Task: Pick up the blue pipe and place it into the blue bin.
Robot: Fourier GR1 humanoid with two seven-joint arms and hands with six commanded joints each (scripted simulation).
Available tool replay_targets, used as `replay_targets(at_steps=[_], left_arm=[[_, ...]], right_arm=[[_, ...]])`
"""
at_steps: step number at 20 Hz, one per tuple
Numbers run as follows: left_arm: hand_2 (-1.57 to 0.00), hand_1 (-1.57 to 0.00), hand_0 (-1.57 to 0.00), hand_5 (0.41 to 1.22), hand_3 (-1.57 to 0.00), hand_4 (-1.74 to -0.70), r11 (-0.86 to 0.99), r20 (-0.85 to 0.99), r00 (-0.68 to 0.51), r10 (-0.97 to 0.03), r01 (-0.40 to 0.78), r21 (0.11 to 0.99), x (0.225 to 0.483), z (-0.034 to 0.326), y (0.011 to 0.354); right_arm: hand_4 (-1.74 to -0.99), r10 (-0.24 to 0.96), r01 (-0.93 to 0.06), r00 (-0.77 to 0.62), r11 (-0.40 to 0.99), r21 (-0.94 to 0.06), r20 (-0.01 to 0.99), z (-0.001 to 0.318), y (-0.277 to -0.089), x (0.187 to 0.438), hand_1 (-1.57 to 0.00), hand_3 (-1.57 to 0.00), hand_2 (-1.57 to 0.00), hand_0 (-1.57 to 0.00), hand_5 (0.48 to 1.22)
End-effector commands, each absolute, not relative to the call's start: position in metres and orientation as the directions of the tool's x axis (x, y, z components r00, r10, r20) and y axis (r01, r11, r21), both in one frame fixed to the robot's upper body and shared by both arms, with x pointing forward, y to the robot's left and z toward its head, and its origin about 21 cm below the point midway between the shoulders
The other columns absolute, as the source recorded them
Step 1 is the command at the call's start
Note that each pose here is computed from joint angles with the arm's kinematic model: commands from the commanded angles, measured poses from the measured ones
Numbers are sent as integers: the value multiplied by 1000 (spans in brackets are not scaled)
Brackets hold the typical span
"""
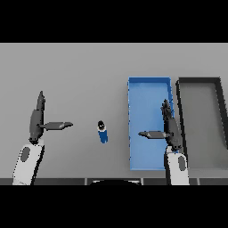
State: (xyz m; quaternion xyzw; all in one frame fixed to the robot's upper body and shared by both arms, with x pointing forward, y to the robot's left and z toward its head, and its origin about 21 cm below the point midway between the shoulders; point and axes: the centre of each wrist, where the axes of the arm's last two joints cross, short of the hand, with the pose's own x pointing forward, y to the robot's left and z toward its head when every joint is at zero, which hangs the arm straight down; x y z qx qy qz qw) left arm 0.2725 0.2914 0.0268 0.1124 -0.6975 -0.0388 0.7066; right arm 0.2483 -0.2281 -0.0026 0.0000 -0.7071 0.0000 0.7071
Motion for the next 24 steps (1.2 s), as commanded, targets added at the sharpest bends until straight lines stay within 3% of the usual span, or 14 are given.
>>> replay_targets(at_steps=[1,6,8,11,18,24], left_arm=[[1,1,1,594,1,-967,972,977,18,-211,-102,212,272,27,290],[1,1,1,594,1,-967,973,978,11,-210,-98,210,270,24,280],[1,1,1,595,1,-969,934,943,-50,-328,135,332,267,34,299],[1,1,1,596,1,-969,895,927,-55,-371,247,373,269,38,310],[1,1,1,578,1,-984,821,929,-137,-345,436,369,250,48,300],[1,1,1,483,1,-1047,700,903,-64,-424,610,371,228,50,260]], right_arm=[[-1210,0,2,0,1000,0,1000,-3,-229,248,1,1,1,1,594],[-1210,3,3,3,1000,-3,1000,0,-240,248,1,1,1,1,594],[-1206,231,-94,-100,966,-241,968,6,-254,239,1,1,1,1,592],[-1192,320,-134,-132,932,-336,938,11,-256,231,1,1,1,1,587],[-1194,319,-140,-128,932,-335,939,18,-252,229,1,1,1,1,579],[-1228,305,-141,-129,936,-322,944,19,-251,234,1,1,1,1,573]])
